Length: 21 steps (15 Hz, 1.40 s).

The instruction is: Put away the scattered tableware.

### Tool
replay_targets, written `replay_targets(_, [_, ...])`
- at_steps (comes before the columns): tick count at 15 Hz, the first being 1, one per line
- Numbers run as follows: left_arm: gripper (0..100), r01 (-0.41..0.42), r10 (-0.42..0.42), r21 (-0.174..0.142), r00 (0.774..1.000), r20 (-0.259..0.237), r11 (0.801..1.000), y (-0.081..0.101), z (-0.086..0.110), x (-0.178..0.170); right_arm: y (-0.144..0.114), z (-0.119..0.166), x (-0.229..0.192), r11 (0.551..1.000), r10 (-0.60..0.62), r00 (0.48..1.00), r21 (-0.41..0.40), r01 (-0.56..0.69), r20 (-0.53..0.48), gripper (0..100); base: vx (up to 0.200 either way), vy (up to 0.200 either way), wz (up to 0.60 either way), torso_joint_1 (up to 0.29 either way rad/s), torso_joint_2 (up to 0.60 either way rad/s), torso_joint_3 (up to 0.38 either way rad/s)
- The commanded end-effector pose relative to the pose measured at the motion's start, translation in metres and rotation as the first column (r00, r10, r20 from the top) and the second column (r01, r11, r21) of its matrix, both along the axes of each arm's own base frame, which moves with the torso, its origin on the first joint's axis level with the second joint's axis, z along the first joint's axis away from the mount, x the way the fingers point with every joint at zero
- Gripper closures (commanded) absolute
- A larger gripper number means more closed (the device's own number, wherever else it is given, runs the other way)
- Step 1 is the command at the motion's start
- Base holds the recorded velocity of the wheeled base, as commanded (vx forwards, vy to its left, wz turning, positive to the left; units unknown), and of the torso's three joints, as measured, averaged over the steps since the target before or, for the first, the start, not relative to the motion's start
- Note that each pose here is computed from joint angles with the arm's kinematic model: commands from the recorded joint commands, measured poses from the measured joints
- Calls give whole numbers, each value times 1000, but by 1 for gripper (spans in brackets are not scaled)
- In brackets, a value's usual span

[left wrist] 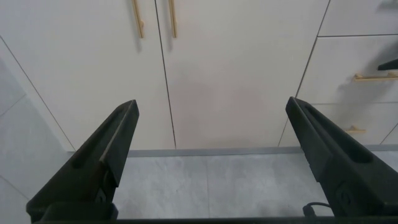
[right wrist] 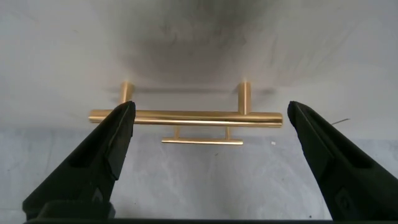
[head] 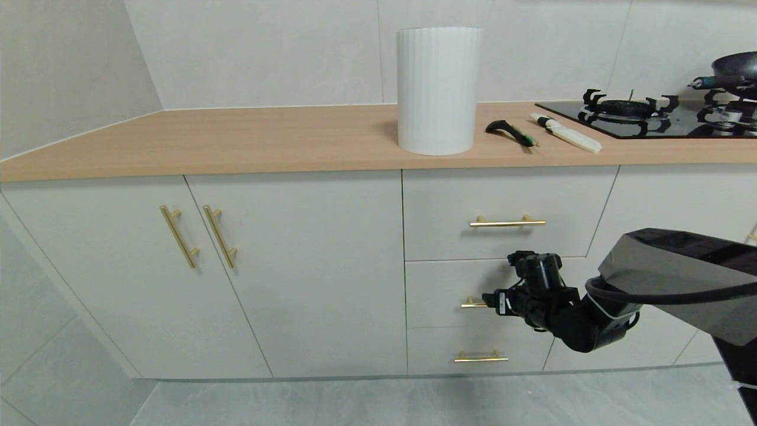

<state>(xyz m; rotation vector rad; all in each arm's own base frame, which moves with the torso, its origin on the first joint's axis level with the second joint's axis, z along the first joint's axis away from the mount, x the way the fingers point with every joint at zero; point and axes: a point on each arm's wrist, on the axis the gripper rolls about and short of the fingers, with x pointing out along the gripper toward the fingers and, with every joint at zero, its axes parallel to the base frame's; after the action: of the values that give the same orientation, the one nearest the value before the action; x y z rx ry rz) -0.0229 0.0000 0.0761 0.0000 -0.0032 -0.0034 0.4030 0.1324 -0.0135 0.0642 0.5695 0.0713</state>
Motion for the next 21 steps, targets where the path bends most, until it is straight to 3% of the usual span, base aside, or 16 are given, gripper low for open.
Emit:
replay_targets(1, [0,0,0,0,1000,1,1000,0,0,0,0,-9,2,1000,-1,1000,-6,1,-15,0,0,0,0,0,0,0])
replay_targets(8, [0,0,0,0,1000,0,1000,0,0,0,-1,-23,-1,999,1,993,-46,-6,-122,0,0,0,0,0,0,0])
replay_targets(15, [0,0,0,0,1000,-2,1000,0,0,0,-3,21,-5,999,-18,1000,29,18,8,0,0,0,0,0,0,0])
replay_targets(21, [0,0,0,0,1000,-2,1000,0,0,0,2,-7,14,999,-34,999,0,34,-37,0,0,0,0,0,0,0])
